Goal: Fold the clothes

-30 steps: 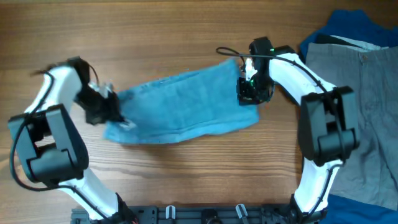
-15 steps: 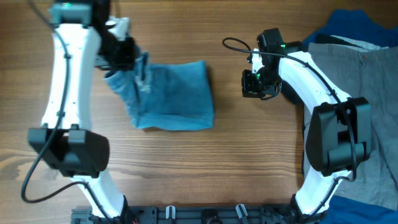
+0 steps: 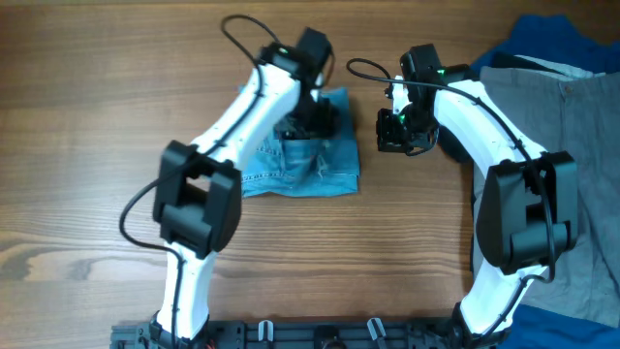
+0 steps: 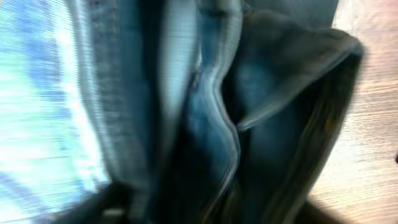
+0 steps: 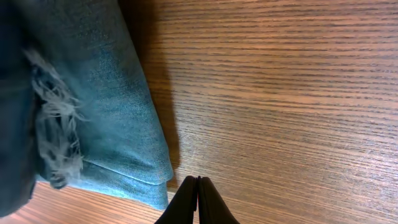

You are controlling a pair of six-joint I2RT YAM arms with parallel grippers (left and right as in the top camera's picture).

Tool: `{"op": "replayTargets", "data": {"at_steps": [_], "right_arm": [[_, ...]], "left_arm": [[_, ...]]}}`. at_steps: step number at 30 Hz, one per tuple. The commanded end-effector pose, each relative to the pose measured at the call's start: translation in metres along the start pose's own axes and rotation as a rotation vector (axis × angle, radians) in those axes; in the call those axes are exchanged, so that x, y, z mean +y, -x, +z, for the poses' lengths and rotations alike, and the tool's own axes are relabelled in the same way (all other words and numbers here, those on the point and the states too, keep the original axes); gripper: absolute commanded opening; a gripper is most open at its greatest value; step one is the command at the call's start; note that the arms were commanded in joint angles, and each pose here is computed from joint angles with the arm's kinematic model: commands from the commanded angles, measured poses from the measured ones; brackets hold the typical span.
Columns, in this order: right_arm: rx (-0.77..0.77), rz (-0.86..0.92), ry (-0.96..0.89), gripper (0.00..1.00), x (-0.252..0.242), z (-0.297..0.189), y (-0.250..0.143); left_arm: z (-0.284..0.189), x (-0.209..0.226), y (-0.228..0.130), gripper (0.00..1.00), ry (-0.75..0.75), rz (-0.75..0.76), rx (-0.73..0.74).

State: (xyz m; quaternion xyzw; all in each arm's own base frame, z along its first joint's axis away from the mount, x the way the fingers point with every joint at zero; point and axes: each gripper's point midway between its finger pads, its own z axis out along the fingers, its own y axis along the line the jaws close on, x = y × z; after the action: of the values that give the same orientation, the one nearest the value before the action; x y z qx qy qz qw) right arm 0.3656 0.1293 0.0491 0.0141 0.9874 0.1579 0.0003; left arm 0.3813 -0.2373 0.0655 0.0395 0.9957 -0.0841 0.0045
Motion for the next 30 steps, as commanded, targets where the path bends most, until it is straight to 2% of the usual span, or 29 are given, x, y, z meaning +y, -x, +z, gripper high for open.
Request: {"op": "replayTargets", "data": {"at_steps": [1,4,8,11,12,13,15,16,17,18,22,24,25,26,27,30], "right_arm": [[-0.027,-0.004,-0.008,0.09,0.001,-0.008,0.005],[-0.027,-0.005,-0.007,0.09,0.001,-0.008,0.005],[-0.022,-0.036,0.039,0.1,0.009,-0.008,0.005],[-0.021,-0.245,0.295,0.1,0.053,-0.016,0.001],[-0.028,-0.305,0.389,0.11,0.069,-0.021,-0.001],[-0.036,-0.344,0.463,0.11,0.08,-0.026,-0.002],[-0.078,-0.464,0.742,0.08,0.12,-0.054,-0.007],[-0.096,-0.503,0.849,0.08,0.135,-0.066,-0.009],[-0.104,-0.52,0.901,0.06,0.145,-0.072,-0.01],[-0.1,-0.507,0.899,0.05,0.151,-0.071,-0.008],[-0.093,-0.513,0.702,0.05,0.169,-0.034,-0.009],[-0.096,-0.488,0.495,0.06,0.164,-0.003,-0.009],[-0.099,-0.473,0.384,0.08,0.154,0.01,-0.008],[-0.088,-0.45,0.165,0.1,0.125,0.031,-0.008],[-0.059,-0.432,0.045,0.1,0.103,0.043,-0.011],[0.047,-0.362,-0.117,0.08,0.054,0.071,-0.018]], "left_arm": [[-0.019,-0.002,-0.005,1.0,-0.009,-0.071,0.009],[-0.08,0.014,0.008,1.0,-0.039,-0.093,-0.072],[-0.135,0.051,0.018,1.0,-0.063,-0.139,-0.188],[-0.148,0.079,0.018,1.0,-0.051,-0.164,-0.199],[-0.147,0.086,0.017,0.97,-0.043,-0.149,-0.189],[-0.14,0.092,0.016,0.86,-0.033,-0.126,-0.17],[-0.116,0.099,0.01,0.29,-0.023,-0.112,-0.117],[-0.104,0.101,0.007,0.13,-0.022,-0.114,-0.098],[-0.088,0.103,0.003,0.04,-0.02,-0.116,-0.073],[-0.073,0.106,-0.002,0.04,-0.015,-0.12,-0.052],[-0.009,0.118,-0.025,0.04,-0.016,-0.169,0.015],[0.018,0.115,-0.037,0.04,-0.069,-0.171,0.036],[0.025,0.113,-0.041,0.04,-0.089,-0.171,0.042],[0.033,0.112,-0.047,0.04,-0.107,-0.174,0.055],[0.034,0.112,-0.049,0.05,-0.105,-0.175,0.06],[0.033,0.112,-0.049,0.11,-0.105,-0.174,0.058]]}}
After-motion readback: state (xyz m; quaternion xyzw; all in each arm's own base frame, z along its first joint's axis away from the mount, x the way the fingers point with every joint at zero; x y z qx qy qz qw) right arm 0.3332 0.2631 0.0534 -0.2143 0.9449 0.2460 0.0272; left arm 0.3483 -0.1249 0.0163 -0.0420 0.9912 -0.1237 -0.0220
